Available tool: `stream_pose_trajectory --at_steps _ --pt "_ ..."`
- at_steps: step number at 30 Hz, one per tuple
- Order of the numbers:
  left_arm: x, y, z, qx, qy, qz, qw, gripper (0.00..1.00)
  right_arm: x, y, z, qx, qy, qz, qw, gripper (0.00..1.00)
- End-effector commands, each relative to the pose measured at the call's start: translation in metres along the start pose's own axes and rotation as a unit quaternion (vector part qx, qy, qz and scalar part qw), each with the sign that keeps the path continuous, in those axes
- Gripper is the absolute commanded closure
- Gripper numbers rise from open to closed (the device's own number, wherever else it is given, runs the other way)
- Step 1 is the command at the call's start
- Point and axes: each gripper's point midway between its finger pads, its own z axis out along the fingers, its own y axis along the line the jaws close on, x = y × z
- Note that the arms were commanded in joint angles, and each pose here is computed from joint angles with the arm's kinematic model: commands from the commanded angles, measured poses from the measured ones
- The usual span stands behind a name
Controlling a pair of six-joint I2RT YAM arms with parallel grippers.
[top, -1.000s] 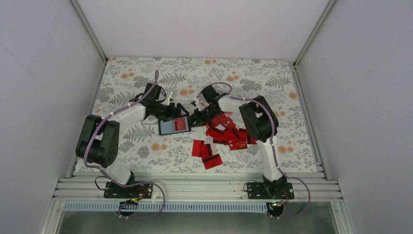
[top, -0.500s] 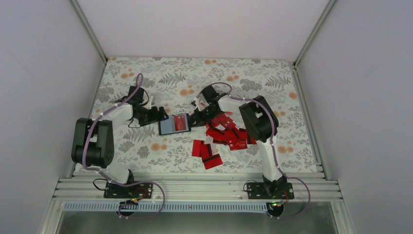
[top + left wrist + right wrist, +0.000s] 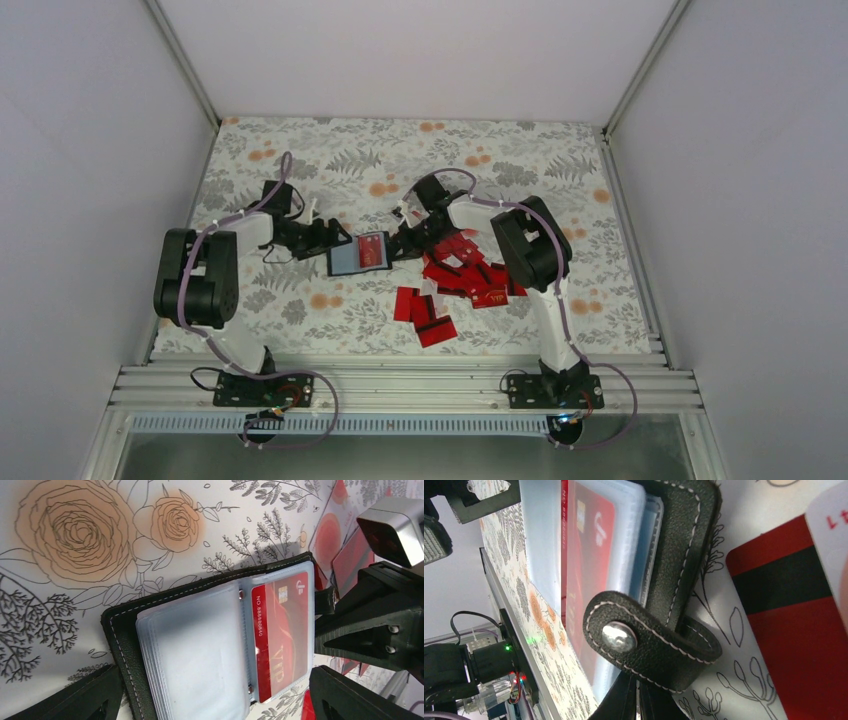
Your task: Put the credit cards into the card holder
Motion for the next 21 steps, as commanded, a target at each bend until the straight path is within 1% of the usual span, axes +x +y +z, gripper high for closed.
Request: stream_pose_trajectory --at_steps 1,12,21 --pt "0.005 -0.022 0.003 0.066 0.018 0.012 0.998 0.08 0.006 -0.033 0.016 0.054 0.013 0.007 0.998 0.96" --pt "-0.016 -0.075 -0.032 0.142 -0.007 0.031 0.989 0.08 0.002 -0.032 0.018 0.048 0.014 0.004 0.999 0.96" --pt "-0.019 -0.081 -0.031 0.166 -0.004 0.028 0.986 0.08 0.000 -0.034 0.017 0.048 0.013 0.003 0.999 0.96"
